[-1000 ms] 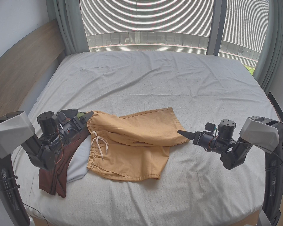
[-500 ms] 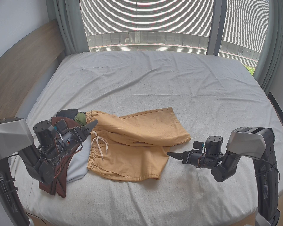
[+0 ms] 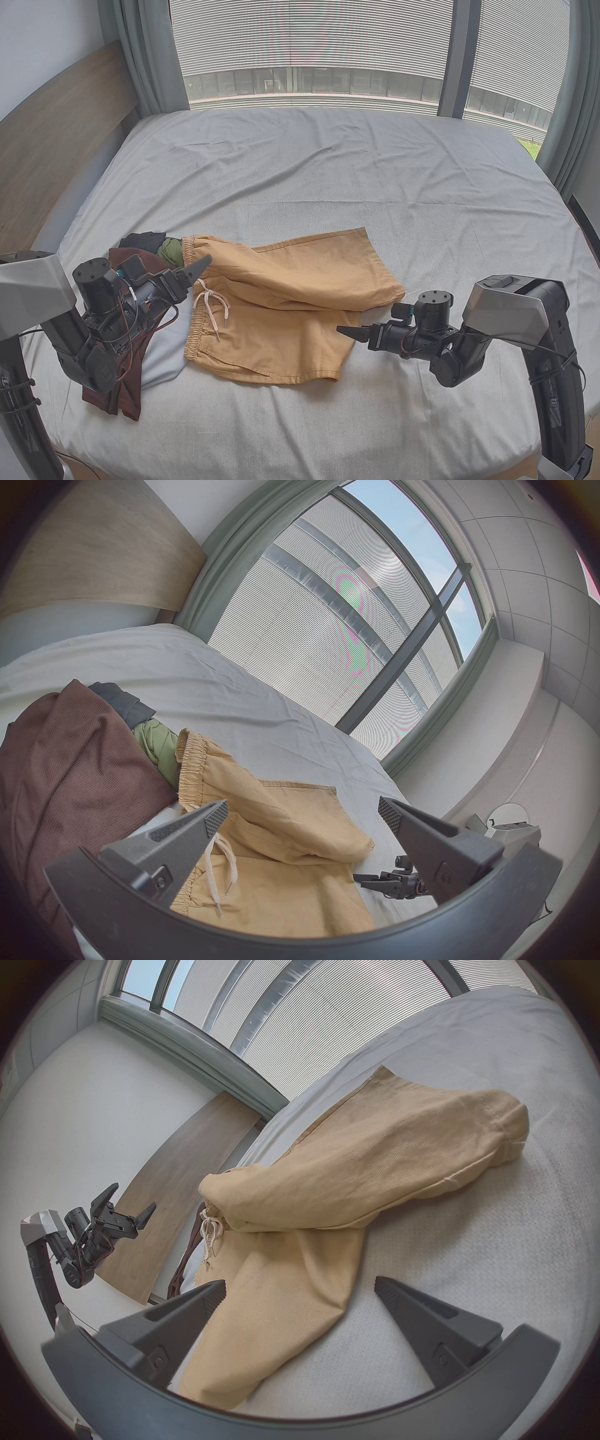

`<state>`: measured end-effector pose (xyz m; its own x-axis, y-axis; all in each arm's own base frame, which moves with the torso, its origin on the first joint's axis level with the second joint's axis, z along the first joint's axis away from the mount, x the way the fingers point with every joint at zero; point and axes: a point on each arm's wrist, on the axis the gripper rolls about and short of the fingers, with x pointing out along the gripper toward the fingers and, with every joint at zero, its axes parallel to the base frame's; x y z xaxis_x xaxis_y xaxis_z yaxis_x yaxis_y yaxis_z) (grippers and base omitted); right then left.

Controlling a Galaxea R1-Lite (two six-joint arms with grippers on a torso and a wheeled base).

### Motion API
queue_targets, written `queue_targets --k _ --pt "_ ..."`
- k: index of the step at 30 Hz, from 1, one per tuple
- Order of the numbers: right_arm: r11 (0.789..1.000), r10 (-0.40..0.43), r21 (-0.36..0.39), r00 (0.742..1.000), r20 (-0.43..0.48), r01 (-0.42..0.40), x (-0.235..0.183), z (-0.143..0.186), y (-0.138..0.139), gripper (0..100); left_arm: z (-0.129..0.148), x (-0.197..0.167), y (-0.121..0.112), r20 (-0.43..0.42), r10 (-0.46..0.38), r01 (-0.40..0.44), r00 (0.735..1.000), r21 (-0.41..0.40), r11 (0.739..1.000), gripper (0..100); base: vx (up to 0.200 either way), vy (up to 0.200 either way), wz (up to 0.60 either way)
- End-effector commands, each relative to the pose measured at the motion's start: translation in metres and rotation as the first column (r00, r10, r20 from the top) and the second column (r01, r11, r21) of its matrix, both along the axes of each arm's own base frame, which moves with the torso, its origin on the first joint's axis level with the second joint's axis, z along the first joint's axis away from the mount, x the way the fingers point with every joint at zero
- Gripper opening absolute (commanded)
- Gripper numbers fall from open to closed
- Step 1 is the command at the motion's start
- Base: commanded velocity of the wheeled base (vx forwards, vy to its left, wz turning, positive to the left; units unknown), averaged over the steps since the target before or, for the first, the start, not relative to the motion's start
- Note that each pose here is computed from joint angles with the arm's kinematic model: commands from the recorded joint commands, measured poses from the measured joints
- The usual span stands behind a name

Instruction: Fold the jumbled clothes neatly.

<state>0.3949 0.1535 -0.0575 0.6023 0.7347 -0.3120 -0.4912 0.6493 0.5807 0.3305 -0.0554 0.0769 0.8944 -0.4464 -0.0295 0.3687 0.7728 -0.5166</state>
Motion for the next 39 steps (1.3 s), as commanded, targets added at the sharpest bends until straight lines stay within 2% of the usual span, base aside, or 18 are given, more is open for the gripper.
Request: queue_targets --k 1,3,4,9,13,29,39 --pt "1.000 0.001 -0.009 1.000 -0.008 -0.001 0.001 -0.009 0.008 100 -0.003 0.000 -0.001 -0.007 -0.002 0.002 1.000 0.001 1.000 100 0.000 0.000 0.00" --pt "1.000 0.000 -0.009 1.000 -0.003 0.000 0.002 -0.011 0.010 100 -0.003 0.000 -0.001 -0.007 -0.002 0.002 1.000 0.001 1.000 100 0.000 0.000 0.00" --pt "1.000 -0.002 -0.009 1.000 -0.003 0.002 0.003 -0.012 0.010 0 -0.004 0.001 -0.001 -0.010 -0.002 0.002 1.000 0.001 1.000 100 0.000 0.000 0.00" --pt "1.000 0.000 -0.005 1.000 0.005 0.000 0.001 -0.010 0.012 0 -0.011 0.003 0.000 -0.029 0.003 -0.002 1.000 0.005 1.000 100 0.000 0.000 0.00" --pt "0.999 -0.035 -0.009 0.999 0.032 0.036 -0.002 -0.006 0.011 0 -0.013 0.004 0.000 -0.032 0.003 -0.002 0.999 0.007 1.000 100 0.000 0.000 0.00" --pt "1.000 -0.007 0.027 0.995 0.102 0.004 -0.049 0.033 0.006 0 -0.010 0.004 0.002 -0.026 0.006 -0.006 1.000 0.003 1.000 100 0.000 0.000 0.00" --pt "0.999 -0.006 0.044 0.990 0.143 -0.001 -0.043 0.045 0.010 0 -0.011 0.004 0.002 -0.027 0.006 -0.006 1.000 0.003 1.000 100 0.000 0.000 0.00"
